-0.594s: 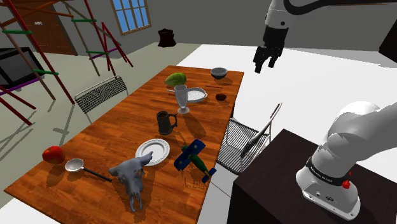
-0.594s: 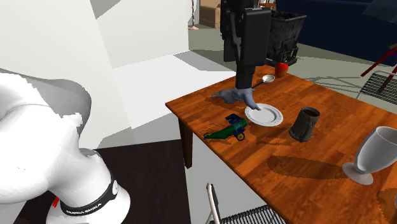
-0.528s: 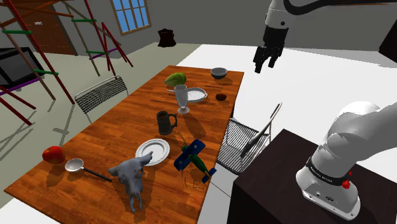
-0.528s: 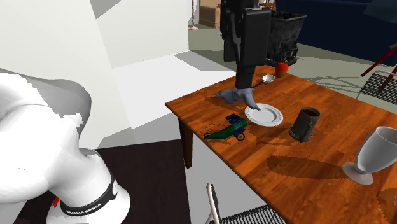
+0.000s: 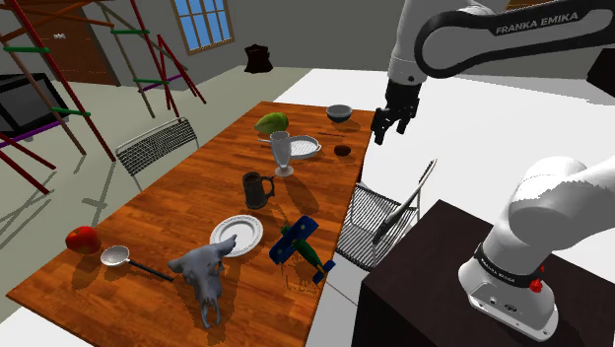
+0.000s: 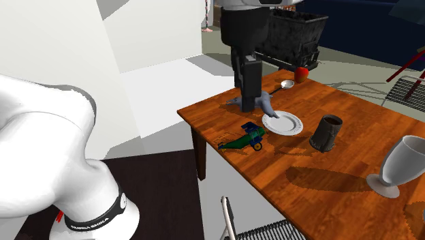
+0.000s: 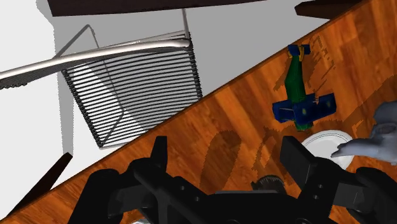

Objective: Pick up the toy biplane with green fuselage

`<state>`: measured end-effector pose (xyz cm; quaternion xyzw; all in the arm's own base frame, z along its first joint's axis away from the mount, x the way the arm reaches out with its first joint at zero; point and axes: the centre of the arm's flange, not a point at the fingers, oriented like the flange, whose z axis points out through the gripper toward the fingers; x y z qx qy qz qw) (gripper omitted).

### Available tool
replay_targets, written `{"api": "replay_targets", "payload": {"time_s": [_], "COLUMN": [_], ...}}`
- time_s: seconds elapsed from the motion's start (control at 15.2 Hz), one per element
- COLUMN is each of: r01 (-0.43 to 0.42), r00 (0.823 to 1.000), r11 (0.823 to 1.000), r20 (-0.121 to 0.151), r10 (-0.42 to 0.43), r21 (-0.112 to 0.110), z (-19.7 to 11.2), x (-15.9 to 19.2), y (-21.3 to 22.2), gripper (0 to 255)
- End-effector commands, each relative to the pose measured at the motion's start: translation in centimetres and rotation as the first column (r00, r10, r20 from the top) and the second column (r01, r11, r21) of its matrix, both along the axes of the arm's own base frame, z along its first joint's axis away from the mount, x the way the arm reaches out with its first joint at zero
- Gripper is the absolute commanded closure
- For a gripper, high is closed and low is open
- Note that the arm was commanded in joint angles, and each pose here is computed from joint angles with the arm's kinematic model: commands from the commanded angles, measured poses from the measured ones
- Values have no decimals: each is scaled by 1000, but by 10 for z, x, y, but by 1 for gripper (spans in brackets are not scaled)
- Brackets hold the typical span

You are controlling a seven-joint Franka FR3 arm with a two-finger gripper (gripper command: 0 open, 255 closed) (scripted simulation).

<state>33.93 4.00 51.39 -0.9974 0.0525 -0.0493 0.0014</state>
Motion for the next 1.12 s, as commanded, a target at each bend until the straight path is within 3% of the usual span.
{"api": "replay_targets", "payload": {"time_s": [0.0, 1.06], "r01": [6, 50], "r00": [1000, 998], "r11": [1000, 996], "r20": [7, 50], "r10": [-6, -47], "r21": [-8, -69], "z": [-19, -188], "x": [1, 29], "y": [18, 153], "gripper": [0, 0]}}
